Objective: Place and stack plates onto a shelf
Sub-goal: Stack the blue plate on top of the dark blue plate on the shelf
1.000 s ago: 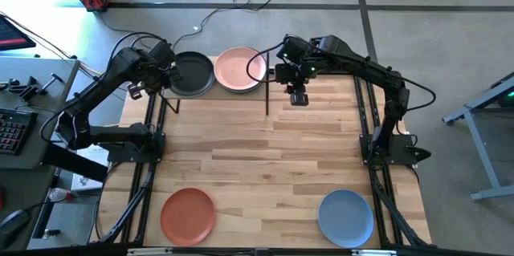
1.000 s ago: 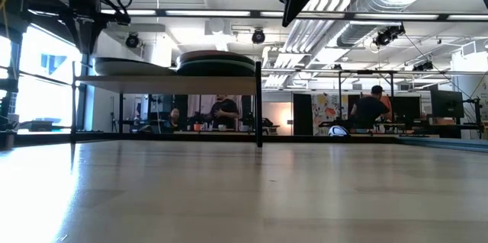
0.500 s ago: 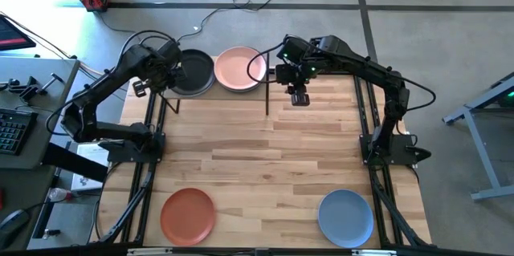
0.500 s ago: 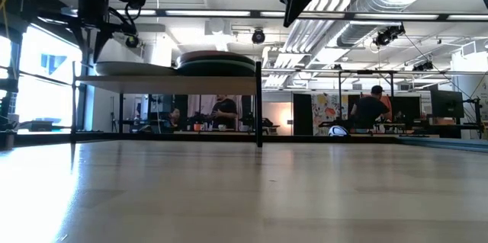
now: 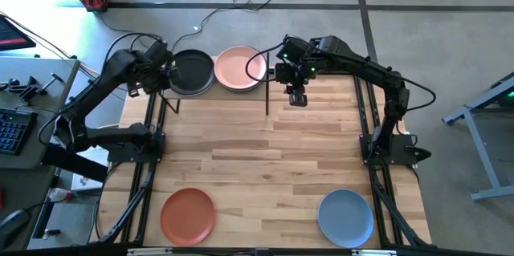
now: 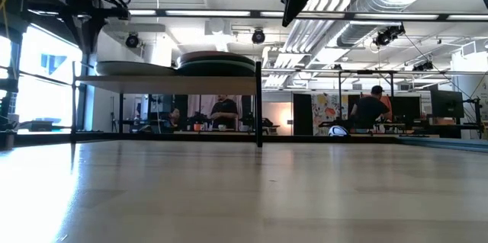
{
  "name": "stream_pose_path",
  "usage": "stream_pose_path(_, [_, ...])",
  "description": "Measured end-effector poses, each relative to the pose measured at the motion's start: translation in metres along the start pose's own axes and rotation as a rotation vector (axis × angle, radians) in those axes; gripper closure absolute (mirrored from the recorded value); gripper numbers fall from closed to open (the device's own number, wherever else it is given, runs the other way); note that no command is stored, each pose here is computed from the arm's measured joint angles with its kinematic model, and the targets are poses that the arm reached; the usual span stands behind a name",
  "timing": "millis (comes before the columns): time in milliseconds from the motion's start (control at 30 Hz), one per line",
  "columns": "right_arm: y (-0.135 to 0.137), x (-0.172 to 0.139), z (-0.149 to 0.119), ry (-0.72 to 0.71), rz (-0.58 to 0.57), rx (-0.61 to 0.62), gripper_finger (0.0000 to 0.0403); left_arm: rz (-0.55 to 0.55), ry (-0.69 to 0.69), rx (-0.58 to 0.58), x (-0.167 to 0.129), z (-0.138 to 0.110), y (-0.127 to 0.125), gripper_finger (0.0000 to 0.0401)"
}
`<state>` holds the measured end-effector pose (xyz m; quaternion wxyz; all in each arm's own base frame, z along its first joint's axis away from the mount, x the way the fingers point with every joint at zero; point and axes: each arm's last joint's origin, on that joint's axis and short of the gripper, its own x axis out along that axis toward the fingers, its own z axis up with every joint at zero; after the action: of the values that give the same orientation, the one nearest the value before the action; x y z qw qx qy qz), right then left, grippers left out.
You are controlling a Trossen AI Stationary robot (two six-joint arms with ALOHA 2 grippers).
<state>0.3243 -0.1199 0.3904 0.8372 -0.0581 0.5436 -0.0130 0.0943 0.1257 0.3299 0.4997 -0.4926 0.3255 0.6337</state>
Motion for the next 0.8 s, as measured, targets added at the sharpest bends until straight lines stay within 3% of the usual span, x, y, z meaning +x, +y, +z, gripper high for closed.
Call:
stream_pose_path(167, [0.007, 0.004, -0.008, 0.064, 0.112, 0.088, 0.0269, -0.111, 0.059, 0.152, -0.01, -0.011, 0.003, 0.0334])
stream_pose_path(367, [0.034, 0.038, -0.019, 0.239, 0.277, 0.227, 0.0269, -0.218, 0.094, 0.334, -0.021, -0.034, 0.0, 0.0334])
stream_pose_path(600, [0.093, 0.082, -0.026, 0.435, 0.29, 0.379, 0.0269, -0.287, 0.206, 0.513, -0.018, -0.066, 0.0, 0.0334])
stream_pose_path(800, [0.144, 0.099, -0.029, 0.509, 0.24, 0.565, 0.0269, -0.265, 0.265, 0.629, -0.006, -0.087, 0.001, 0.0334])
